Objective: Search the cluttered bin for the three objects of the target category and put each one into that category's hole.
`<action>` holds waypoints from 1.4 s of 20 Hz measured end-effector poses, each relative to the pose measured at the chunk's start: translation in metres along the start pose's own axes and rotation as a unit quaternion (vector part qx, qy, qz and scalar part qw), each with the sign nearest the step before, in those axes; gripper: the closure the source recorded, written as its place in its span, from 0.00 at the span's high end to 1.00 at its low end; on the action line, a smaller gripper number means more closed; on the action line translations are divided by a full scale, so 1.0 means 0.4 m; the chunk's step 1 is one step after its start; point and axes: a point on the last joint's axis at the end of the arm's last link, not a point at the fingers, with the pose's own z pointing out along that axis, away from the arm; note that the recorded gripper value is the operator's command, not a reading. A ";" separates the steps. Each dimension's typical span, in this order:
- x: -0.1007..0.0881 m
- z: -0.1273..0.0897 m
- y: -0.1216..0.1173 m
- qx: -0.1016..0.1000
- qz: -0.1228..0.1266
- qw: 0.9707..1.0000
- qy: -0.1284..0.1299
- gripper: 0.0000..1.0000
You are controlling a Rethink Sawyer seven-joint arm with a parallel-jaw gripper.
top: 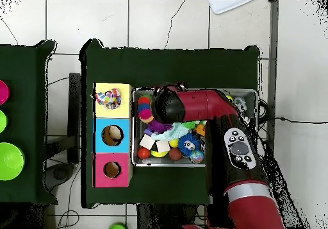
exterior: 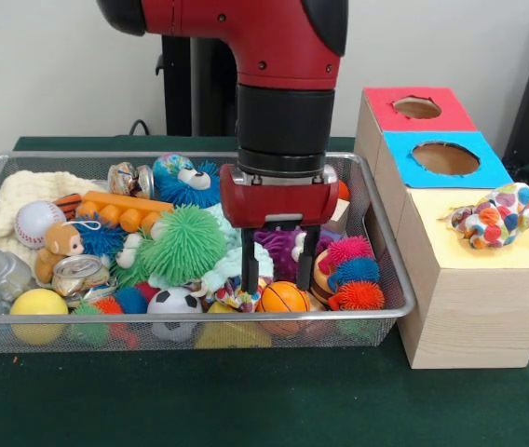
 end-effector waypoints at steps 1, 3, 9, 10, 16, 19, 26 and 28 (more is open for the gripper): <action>0.009 0.007 -0.001 0.001 -0.003 1.000 0.003 1.00; 0.028 0.020 -0.002 0.004 -0.012 1.000 0.008 1.00; 0.052 0.040 0.002 0.006 -0.027 1.000 0.015 1.00; 0.054 0.041 0.003 0.006 -0.028 0.999 0.015 1.00; 0.065 0.049 0.003 0.009 -0.038 0.999 0.018 1.00; 0.073 0.053 0.003 0.010 -0.044 0.999 0.022 1.00; 0.093 0.058 -0.002 0.011 -0.049 0.997 0.050 1.00; 0.099 0.061 -0.005 0.012 -0.051 0.997 0.059 1.00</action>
